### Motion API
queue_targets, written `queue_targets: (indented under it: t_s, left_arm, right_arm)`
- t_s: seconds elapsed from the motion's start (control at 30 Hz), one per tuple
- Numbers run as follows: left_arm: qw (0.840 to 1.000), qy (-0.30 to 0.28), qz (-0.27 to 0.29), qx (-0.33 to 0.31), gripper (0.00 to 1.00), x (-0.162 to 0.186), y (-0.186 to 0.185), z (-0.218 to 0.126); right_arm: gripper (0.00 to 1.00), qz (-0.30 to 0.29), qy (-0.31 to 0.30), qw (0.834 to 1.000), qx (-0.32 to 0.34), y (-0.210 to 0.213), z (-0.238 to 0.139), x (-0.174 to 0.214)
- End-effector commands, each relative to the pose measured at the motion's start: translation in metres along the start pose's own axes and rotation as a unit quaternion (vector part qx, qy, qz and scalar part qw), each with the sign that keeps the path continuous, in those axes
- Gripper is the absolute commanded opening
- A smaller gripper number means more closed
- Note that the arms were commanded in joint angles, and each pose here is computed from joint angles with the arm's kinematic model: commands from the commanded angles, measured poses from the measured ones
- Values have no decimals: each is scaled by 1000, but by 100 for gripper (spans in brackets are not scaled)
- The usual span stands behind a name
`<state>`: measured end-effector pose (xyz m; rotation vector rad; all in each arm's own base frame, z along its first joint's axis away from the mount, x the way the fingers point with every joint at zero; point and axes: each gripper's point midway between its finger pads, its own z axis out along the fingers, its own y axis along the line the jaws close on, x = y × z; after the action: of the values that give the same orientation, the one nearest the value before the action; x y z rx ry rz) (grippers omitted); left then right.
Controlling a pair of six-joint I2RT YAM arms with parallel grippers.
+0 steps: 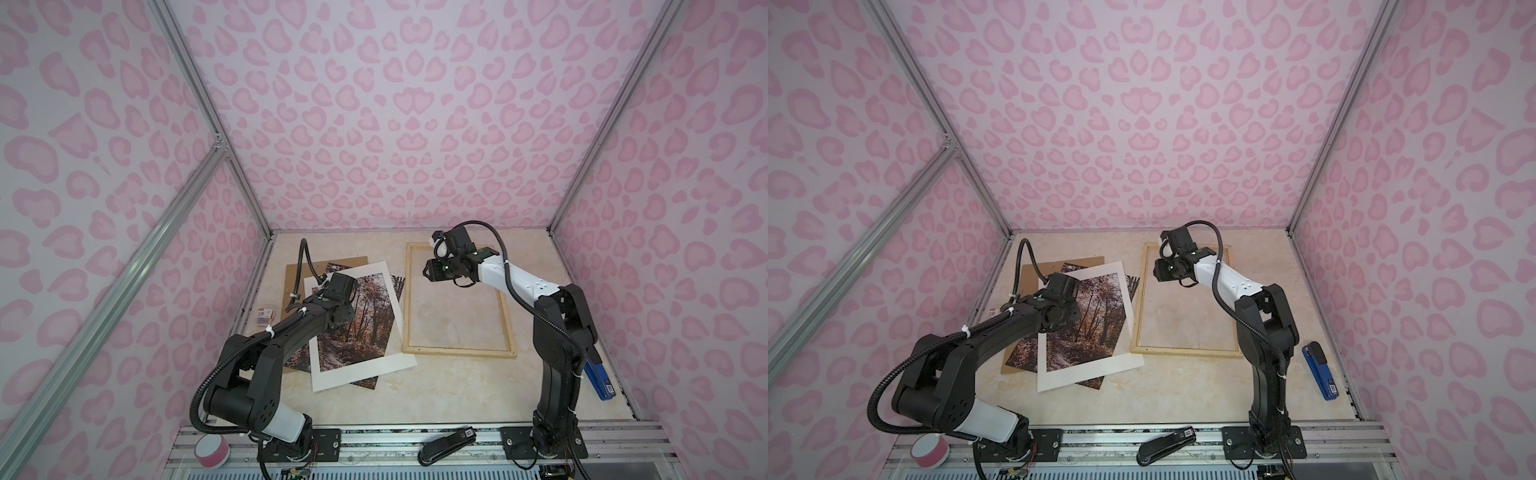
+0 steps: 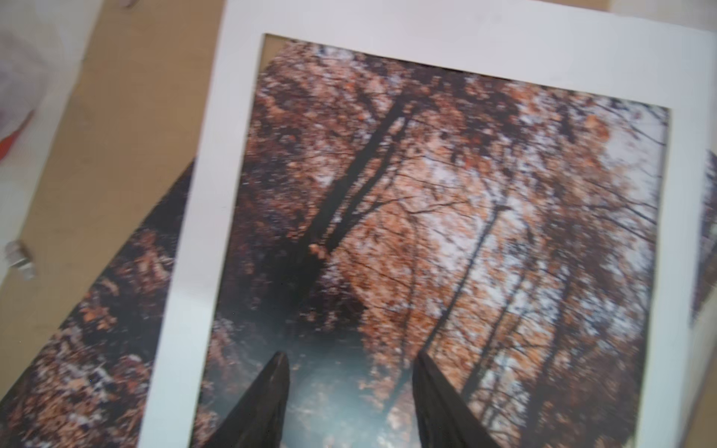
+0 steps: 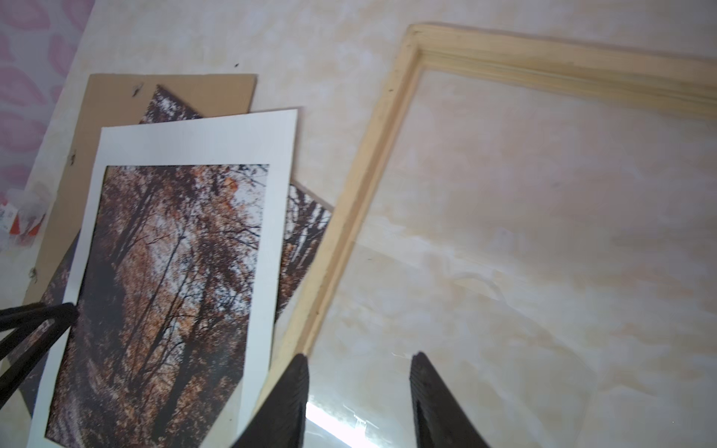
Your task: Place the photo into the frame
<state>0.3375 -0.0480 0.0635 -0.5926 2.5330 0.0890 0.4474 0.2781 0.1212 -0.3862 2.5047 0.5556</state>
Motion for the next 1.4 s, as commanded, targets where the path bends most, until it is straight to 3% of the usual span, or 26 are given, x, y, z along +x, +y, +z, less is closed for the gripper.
queue_targets:
  t_s: [0.0,0.23,0.43,0.77,1.1,1.37]
  left_arm:
    - [998,2,-39,-49,57,3,39,3]
    - [994,25,-86,-65,59,23,73,6]
    - [992,37,-94,-73,61,40,86,6]
    - [994,56,-88,-35,60,49,75,9]
    - [995,56,-83,-28,60,49,71,11]
    - [995,60,-76,-15,60,48,65,15]
  right_arm:
    - [45,-17,14,1000,1,23,20,12]
    - [46,-72,59,995,-22,68,51,51]
    - [46,-95,86,992,-12,76,66,73]
    - [45,-113,117,986,30,59,79,88]
    - [45,-87,147,981,88,18,76,96]
    - [47,-43,148,988,-28,48,73,98]
